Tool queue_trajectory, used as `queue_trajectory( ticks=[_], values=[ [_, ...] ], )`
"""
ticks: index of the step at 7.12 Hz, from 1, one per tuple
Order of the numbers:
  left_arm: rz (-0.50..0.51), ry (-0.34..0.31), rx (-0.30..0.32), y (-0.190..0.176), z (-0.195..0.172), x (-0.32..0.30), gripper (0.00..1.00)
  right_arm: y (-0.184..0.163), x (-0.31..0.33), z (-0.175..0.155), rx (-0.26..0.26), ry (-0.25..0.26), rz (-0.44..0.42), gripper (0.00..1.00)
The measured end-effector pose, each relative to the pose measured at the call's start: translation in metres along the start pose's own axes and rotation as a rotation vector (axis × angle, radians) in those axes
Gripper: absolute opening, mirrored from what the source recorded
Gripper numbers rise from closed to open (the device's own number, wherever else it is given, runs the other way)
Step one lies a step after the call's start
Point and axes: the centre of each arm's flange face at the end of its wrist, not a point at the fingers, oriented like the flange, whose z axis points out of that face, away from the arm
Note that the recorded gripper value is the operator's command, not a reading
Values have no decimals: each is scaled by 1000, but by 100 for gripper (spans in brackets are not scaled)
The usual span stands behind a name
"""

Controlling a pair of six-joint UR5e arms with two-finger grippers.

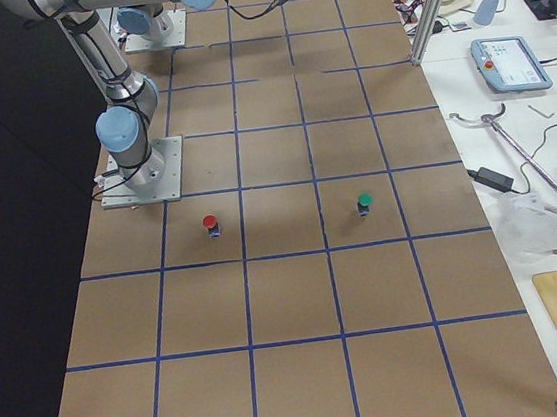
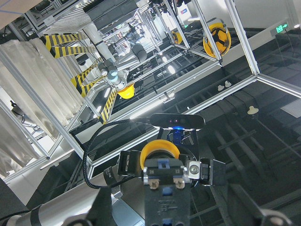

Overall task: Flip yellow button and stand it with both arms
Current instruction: 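Open the left gripper and pull it back from the button, then carry the button with the right gripper down toward the table near the green button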

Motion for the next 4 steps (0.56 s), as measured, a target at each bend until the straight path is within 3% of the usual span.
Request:
queue_trajectory(
  ticks=[1, 2, 3, 4],
  values=[
    [9, -59, 74, 9, 2, 10, 100, -8, 0, -8, 36, -9, -21, 27],
    [37, -112, 189, 16, 4, 23, 100, -20, 1, -19, 74, -21, -39, 27],
    [77, -155, 323, 21, 7, 36, 100, -31, 3, -30, 107, -24, -74, 27],
    [123, -195, 459, 25, 9, 48, 99, -44, 9, -40, 153, 6, -160, 27]
  ],
)
